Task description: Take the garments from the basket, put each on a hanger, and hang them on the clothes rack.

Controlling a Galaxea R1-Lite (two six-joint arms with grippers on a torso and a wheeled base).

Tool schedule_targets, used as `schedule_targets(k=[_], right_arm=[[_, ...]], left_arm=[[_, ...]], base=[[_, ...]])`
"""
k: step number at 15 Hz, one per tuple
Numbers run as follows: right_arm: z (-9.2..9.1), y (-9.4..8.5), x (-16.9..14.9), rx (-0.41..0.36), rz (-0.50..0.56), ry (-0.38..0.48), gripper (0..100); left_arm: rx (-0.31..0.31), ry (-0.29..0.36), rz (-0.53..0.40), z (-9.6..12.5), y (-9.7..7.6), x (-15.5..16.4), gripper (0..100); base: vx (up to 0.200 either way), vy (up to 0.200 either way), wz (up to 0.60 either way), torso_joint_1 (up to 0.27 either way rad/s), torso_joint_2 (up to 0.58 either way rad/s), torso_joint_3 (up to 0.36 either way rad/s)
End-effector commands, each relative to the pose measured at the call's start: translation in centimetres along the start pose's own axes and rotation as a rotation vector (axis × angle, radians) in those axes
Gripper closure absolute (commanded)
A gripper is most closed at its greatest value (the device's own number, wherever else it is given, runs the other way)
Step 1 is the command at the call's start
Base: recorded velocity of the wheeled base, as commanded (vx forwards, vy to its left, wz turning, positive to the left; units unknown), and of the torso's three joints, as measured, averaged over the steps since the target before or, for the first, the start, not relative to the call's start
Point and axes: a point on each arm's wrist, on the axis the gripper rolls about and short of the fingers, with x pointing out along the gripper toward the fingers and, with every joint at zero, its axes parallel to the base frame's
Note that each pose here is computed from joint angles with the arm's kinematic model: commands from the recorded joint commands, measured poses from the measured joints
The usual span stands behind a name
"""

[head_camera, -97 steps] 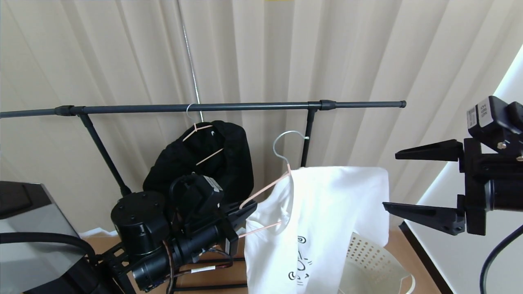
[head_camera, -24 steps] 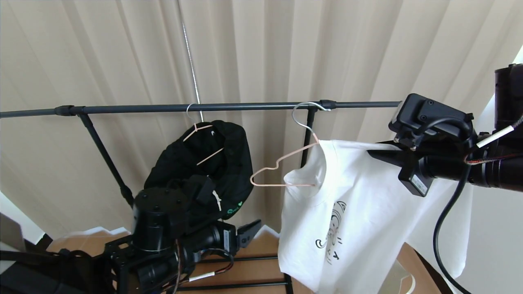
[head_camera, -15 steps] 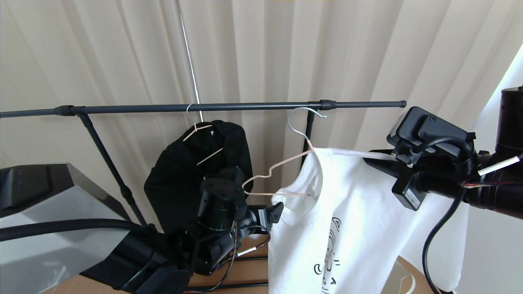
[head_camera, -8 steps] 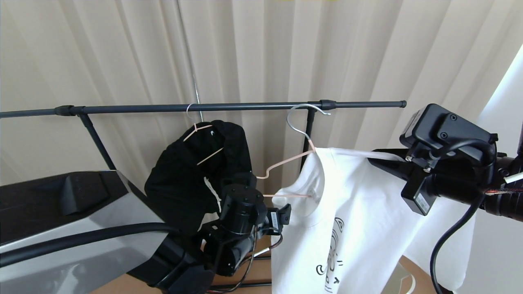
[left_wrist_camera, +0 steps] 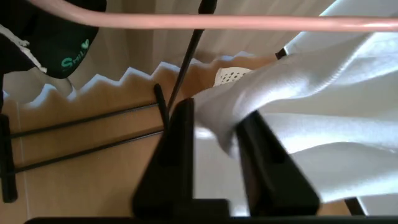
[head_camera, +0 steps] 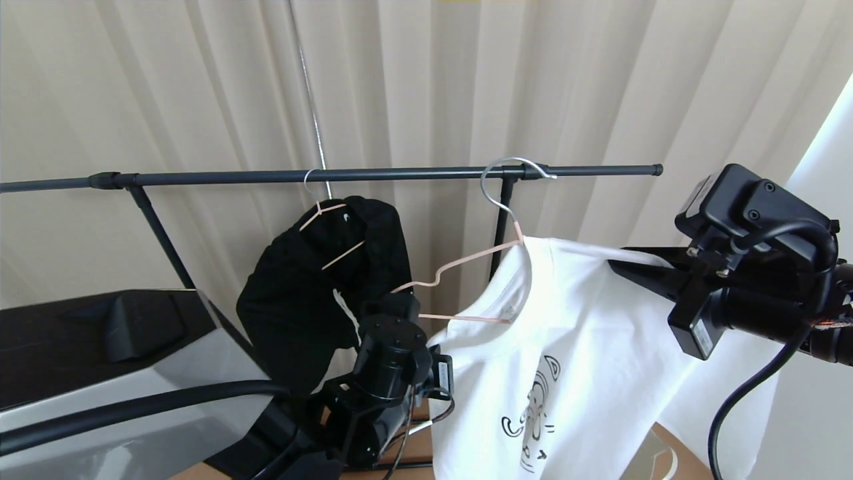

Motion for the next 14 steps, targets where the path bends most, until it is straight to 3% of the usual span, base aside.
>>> schedule_targets(k=[1,5,9,14], right_arm=[[-0.3,0.0,0.0,0.036,0.004,0.008,100],[-2.6,0.3,-0.7,0.152,0.056,0.039,100],[-4.9,0.4,-2.0,0.263,0.061,0.069,100],[-5.9,-0.9,-1.2,0.295,-0.025,0.031,100]], left_arm=[[0.031,-0.056,-0.016,1.3,0.4,-2.1,100],[0.09,-0.112,-0.022,2.0,1.0,-3.8,100],[0.102,-0.107,-0.007,2.0,1.5,-3.8,100],[0.111,-0.115,0.019,2.4,2.3,-3.4,100]], base=[[0.0,0.0,0.0,0.0,0.0,0.0],[0.0,0.0,0.0,0.0,0.0,0.0],[0.0,0.0,0.0,0.0,0.0,0.0],[0.0,0.0,0.0,0.0,0.0,0.0]])
